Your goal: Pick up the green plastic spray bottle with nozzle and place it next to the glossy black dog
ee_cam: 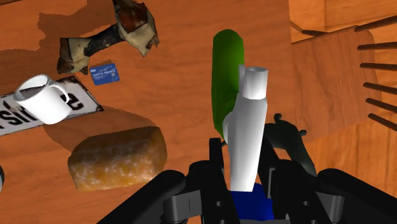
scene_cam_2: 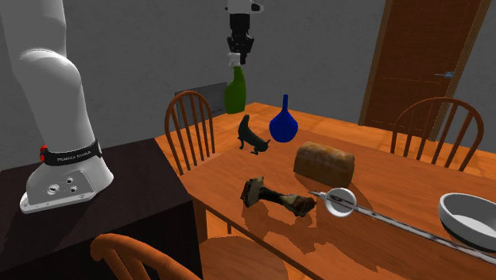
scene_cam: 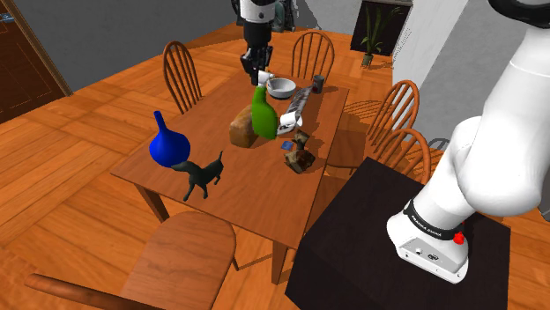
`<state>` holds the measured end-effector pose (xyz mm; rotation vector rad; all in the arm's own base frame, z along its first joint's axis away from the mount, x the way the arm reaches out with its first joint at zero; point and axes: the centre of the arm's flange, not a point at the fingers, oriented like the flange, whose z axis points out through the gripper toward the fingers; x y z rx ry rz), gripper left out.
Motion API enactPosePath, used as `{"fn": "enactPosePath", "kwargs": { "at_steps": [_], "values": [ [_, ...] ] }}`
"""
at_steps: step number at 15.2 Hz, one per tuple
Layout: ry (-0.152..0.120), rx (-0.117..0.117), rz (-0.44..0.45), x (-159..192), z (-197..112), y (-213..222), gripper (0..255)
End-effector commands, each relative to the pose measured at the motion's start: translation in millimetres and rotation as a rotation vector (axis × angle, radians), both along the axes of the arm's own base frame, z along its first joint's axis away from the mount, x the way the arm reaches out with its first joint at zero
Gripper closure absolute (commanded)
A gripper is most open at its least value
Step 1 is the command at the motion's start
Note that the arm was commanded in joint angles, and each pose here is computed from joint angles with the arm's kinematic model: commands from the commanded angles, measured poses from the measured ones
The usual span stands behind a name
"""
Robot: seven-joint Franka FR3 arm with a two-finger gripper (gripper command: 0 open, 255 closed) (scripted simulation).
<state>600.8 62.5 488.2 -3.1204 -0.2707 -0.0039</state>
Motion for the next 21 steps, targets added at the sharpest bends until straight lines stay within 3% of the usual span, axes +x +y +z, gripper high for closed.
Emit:
{"fn": "enactPosePath", "kwargs": {
  "at_steps": [1,8,21],
  "values": [
    [0.000,0.000,-0.001,0.5,1.4,28.0,255],
    [0.000,0.000,-0.001,11.7,1.7,119.1,255],
    [0.000,0.000,-0.001,11.7,-66.9,119.1,255]
  ]
}}
